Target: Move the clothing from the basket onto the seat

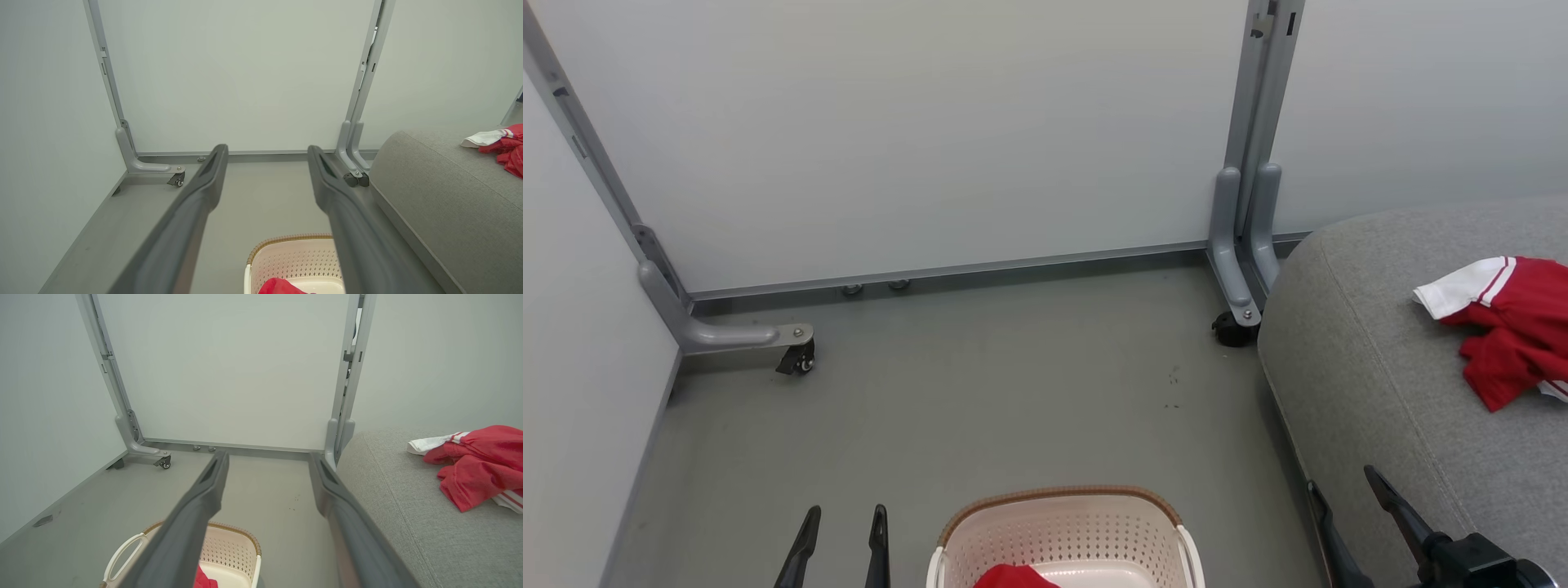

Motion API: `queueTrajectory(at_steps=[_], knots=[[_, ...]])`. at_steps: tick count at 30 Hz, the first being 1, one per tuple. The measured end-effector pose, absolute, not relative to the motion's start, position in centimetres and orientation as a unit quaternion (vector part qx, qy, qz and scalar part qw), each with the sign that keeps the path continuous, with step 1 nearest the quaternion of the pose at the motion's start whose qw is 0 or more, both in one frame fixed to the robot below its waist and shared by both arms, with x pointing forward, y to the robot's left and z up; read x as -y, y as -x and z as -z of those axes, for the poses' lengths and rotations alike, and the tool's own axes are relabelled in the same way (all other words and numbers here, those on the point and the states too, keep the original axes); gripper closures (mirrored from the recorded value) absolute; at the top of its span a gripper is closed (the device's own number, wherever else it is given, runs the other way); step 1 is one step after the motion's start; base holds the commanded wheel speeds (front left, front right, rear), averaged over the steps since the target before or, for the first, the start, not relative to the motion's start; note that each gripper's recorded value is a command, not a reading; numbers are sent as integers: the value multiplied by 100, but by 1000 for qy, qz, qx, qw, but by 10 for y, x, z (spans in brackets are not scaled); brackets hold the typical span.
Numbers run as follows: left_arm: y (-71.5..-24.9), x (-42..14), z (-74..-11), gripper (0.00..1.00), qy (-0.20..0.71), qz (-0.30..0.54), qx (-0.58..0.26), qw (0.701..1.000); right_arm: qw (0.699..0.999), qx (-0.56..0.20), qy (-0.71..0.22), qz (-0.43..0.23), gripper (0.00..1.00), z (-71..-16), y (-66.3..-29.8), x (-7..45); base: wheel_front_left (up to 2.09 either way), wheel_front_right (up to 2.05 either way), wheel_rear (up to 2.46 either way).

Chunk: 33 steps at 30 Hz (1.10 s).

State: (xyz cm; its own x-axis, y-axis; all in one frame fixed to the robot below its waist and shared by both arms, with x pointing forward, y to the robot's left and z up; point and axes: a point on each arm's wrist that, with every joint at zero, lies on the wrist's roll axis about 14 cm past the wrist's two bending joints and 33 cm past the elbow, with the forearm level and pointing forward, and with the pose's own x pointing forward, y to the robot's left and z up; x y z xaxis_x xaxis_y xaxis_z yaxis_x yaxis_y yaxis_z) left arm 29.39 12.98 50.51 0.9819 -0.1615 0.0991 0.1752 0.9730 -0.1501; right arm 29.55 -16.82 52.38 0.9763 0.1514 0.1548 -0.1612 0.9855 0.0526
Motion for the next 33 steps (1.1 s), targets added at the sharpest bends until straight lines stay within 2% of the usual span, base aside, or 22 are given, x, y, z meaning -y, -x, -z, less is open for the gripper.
queueTrajectory(at_steps=[14,23,28,33], knots=[[-298,-120,-487,0,65,104,11,992,995,56,-35,-75,0,-514,-302,170,0,0,0],[-325,-79,-449,0,4,202,-51,978,996,51,-34,-68,0,-514,-335,174,0,0,0],[-357,-58,-415,0,-69,278,-94,953,996,61,-25,-61,0,-520,-373,183,0,0,0],[-382,-33,-369,0,-154,371,-150,904,996,62,-13,-56,0,-516,-411,190,0,0,0]])
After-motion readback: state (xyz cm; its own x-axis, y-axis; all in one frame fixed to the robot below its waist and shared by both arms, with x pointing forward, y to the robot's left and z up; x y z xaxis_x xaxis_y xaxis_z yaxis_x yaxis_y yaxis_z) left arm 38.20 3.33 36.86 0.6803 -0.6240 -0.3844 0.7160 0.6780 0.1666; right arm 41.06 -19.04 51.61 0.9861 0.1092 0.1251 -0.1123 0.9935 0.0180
